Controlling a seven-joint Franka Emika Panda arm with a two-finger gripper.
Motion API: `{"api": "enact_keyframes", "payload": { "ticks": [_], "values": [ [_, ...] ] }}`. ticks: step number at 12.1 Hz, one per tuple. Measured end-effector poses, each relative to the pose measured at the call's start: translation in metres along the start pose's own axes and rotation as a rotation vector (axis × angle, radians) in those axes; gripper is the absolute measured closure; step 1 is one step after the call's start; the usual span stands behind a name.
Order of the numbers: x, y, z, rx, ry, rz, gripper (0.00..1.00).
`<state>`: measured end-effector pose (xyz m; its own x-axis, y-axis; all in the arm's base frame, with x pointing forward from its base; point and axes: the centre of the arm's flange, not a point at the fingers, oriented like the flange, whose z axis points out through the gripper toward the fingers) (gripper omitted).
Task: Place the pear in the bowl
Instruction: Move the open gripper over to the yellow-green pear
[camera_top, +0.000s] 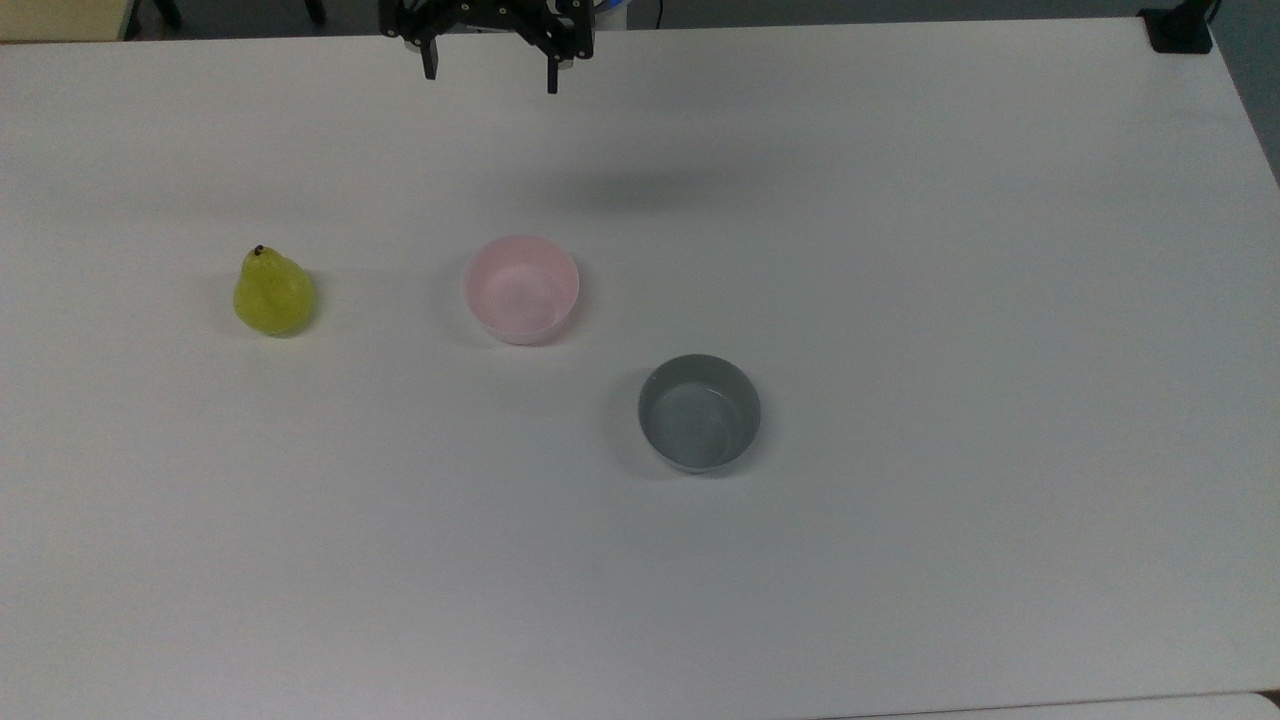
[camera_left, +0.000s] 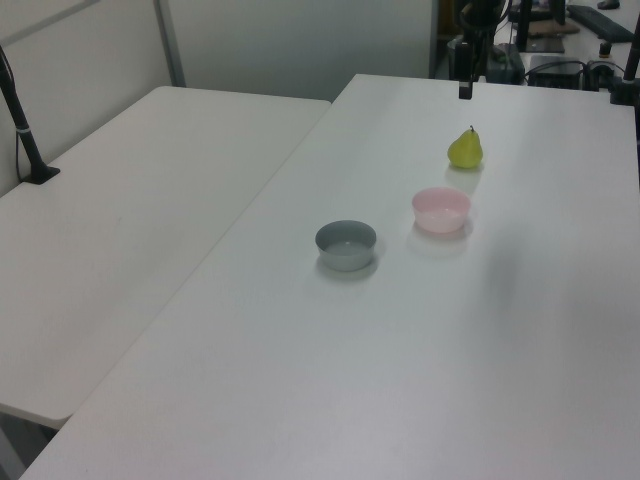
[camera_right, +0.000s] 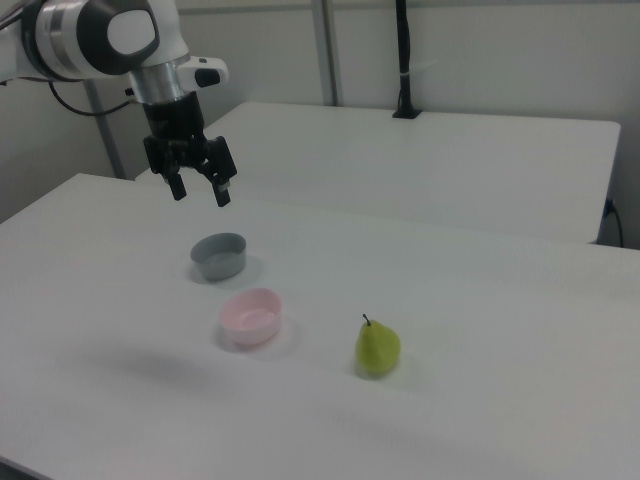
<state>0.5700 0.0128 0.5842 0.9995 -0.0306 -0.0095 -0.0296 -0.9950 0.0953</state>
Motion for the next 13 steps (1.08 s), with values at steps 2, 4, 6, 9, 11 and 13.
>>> {"api": "enact_keyframes", "payload": {
  "ticks": [2, 4, 6, 9, 11, 13],
  "values": [
    [0.000, 0.000, 0.000, 0.000, 0.000, 0.000, 0.00],
    [0.000, 0.000, 0.000, 0.000, 0.000, 0.000, 0.00],
    [0.000, 0.000, 0.000, 0.000, 0.000, 0.000, 0.00],
    [0.000, 0.000, 0.000, 0.000, 0.000, 0.001, 0.00],
    [0.001, 0.004, 0.002, 0.000, -0.004, 0.007, 0.00],
    [0.003, 0.016, 0.004, 0.000, 0.001, 0.029, 0.00]
  ]
}}
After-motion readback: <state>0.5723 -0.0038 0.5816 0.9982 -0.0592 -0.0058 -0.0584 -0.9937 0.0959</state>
